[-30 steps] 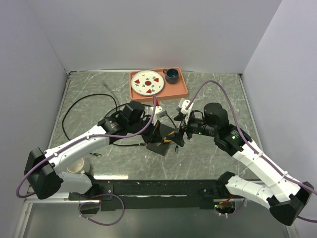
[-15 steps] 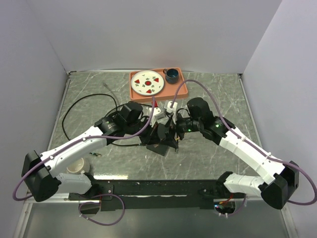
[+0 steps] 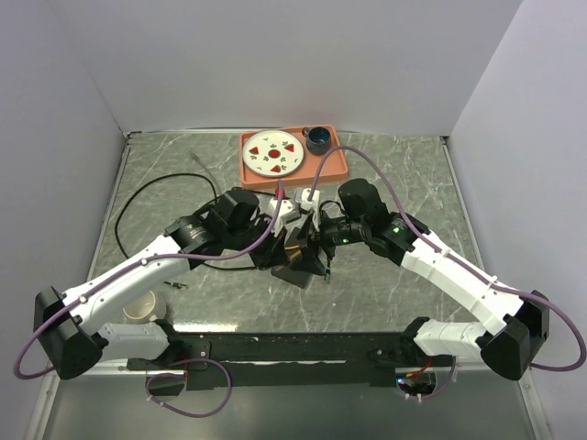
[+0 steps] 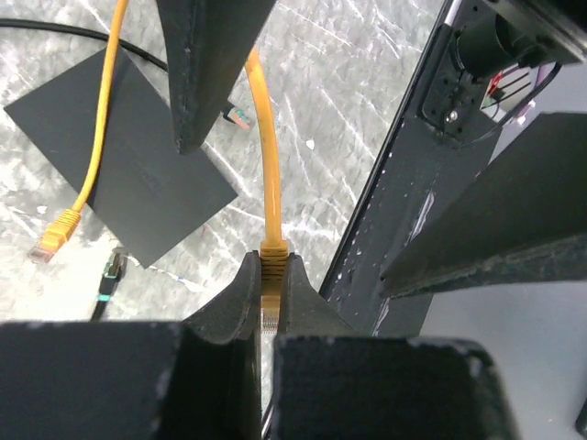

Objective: Insert the plug into the switch port

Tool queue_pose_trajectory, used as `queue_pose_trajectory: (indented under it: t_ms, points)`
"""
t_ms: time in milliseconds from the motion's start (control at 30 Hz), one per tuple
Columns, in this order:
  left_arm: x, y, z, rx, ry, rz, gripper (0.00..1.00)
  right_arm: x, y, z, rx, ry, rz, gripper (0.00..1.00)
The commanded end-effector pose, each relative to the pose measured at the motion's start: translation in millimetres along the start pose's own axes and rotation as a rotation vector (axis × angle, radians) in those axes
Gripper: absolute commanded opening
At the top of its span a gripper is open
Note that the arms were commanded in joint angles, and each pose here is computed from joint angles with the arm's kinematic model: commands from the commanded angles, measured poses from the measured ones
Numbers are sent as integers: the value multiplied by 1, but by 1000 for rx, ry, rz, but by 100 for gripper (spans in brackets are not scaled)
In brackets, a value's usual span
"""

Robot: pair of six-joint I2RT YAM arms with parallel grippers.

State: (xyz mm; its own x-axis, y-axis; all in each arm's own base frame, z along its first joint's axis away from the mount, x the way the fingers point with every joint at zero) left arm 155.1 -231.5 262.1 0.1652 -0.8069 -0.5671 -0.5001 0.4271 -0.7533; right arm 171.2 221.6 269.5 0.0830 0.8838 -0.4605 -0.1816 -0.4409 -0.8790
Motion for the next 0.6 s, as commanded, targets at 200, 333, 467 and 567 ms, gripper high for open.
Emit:
queue_pose_trajectory:
  t_ms: [200, 333, 467, 567]
  points:
    - [-52, -31, -35, 353, 134, -423, 1, -13, 5, 13, -40, 57, -95, 100]
    - [-50, -32, -37, 366, 174, -401, 1, -15, 1, 17, -50, 37, -113, 99]
    - [-34, -35, -34, 342, 214, -323, 1, -17, -6, 20, -54, 0, -129, 99]
    - [-23, -37, -29, 315, 225, -264, 1, -20, -13, 21, -65, -2, -148, 99]
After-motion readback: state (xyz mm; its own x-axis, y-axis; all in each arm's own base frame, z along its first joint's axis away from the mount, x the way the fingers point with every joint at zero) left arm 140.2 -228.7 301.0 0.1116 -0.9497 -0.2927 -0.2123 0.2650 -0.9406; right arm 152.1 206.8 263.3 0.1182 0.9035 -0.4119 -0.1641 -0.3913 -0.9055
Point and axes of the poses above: each gripper's point midway between its finger pads, its own x axis out along the fingers, its own z axis along the line the jaws close on, y = z × x, the point moved 8 cm from there along -x, back along the fingers, and after that the axes turned 2 degrees about -x, right-handed, at the moved point
